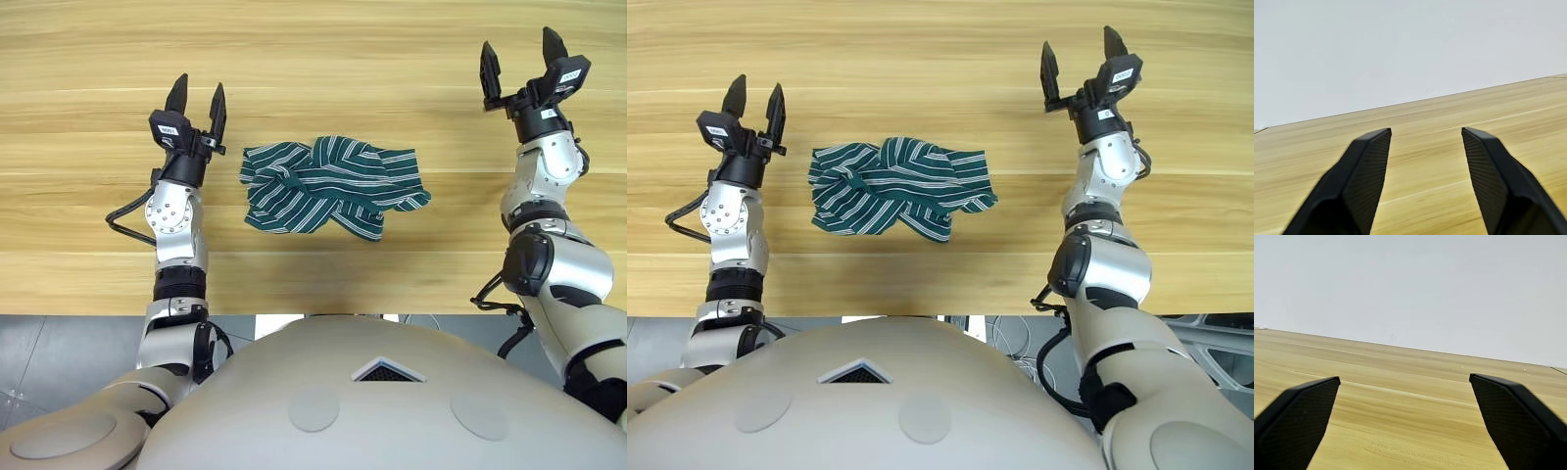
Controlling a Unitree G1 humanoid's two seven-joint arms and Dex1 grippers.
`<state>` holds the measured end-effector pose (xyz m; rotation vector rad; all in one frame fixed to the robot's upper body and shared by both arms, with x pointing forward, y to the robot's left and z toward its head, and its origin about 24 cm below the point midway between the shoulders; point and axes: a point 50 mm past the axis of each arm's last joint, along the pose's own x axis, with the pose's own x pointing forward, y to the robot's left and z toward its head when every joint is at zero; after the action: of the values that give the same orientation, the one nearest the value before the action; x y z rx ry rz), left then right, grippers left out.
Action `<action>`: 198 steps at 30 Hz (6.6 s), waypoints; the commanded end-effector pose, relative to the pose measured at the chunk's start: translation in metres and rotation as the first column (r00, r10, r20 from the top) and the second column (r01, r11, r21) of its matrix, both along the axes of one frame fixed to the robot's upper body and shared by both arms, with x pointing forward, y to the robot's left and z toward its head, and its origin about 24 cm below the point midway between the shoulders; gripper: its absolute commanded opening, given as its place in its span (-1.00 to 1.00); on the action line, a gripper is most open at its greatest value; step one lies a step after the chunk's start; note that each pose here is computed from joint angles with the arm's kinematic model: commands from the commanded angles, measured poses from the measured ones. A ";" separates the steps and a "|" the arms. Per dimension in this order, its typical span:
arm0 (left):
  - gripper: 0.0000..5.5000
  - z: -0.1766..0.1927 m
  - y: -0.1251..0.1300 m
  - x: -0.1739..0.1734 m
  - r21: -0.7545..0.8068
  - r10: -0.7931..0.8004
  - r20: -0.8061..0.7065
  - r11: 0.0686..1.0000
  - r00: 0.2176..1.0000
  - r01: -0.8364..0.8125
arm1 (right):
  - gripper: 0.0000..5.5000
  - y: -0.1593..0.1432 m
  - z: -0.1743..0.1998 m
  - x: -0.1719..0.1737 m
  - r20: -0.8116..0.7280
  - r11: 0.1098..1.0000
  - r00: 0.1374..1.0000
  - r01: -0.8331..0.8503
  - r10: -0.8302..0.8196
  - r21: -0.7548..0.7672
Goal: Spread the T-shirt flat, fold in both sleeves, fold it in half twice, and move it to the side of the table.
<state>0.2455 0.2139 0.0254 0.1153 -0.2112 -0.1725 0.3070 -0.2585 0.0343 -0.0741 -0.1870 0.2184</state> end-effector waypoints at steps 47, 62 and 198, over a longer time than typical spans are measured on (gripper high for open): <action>-0.07 0.002 0.018 0.000 0.019 0.041 0.033 0.999 0.999 -0.041 | 0.80 -0.011 -0.009 -0.044 -0.134 0.808 0.815 -0.577 0.563 -0.116; -0.07 0.001 0.017 0.000 0.032 0.035 0.024 0.999 0.999 -0.036 | 0.52 0.001 -0.037 -0.096 -0.383 0.482 0.461 -0.875 0.800 -0.047; -1.00 0.034 -0.008 -0.033 0.307 -0.589 -0.637 0.398 0.498 0.864 | -1.00 0.011 0.013 -0.011 -0.705 0.175 0.425 -0.899 0.567 -0.402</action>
<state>0.2561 0.2066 0.0650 0.5967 0.1787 -1.0782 0.3417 -0.2116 0.0710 -0.7105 0.2235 1.1304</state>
